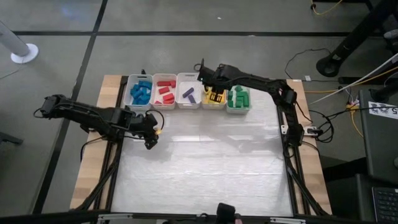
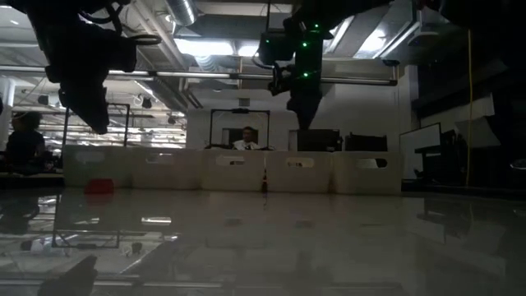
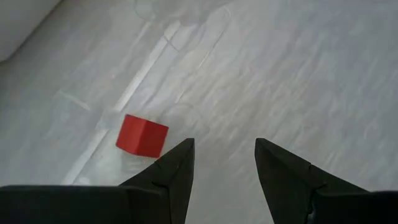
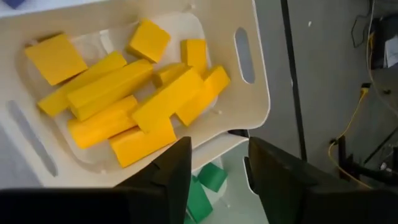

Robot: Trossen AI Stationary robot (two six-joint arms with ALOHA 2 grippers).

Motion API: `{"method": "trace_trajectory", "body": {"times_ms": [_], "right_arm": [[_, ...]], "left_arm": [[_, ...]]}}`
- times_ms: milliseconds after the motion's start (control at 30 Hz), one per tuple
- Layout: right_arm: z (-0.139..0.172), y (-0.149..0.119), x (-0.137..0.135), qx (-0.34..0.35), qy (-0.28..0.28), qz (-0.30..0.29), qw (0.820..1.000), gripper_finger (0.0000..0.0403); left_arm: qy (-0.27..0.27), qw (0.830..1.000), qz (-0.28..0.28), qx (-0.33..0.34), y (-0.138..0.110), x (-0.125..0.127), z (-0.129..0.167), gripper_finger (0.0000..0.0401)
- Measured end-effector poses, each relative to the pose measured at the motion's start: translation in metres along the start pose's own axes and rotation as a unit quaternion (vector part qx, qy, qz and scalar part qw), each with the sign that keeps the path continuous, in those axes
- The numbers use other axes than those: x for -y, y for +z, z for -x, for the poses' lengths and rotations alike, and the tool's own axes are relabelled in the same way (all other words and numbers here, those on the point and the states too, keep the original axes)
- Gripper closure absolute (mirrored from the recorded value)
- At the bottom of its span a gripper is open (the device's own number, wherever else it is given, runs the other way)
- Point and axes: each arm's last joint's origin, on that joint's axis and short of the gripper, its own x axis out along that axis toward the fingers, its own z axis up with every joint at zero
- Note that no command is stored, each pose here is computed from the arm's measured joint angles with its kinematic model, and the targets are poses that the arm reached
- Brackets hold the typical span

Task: Sort blocks
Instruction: Put the yellow block into the middle right white bin, then put the red block into the middle left white bin

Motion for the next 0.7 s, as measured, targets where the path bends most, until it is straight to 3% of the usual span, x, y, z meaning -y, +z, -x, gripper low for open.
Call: {"method": "trace_trajectory", "body": {"times_ms": [200, 433, 700], "right_arm": [[-0.003, 0.0, 0.005, 0.004, 0.019, -0.013, 1.0, 0.0234], [-0.003, 0.0, 0.003, 0.012, 0.06, -0.013, 0.998, 0.0233], [-0.003, 0.001, 0.002, 0.017, 0.071, -0.014, 0.997, 0.0233]], "left_arm": [[0.015, 0.999, -0.032, 0.006, -0.002, 0.001, -0.001, 0.0245], [0.063, 0.995, -0.071, -0.022, -0.021, -0.012, -0.026, 0.0245], [0.045, 0.99, -0.133, 0.003, -0.029, -0.014, -0.046, 0.0245]]}}
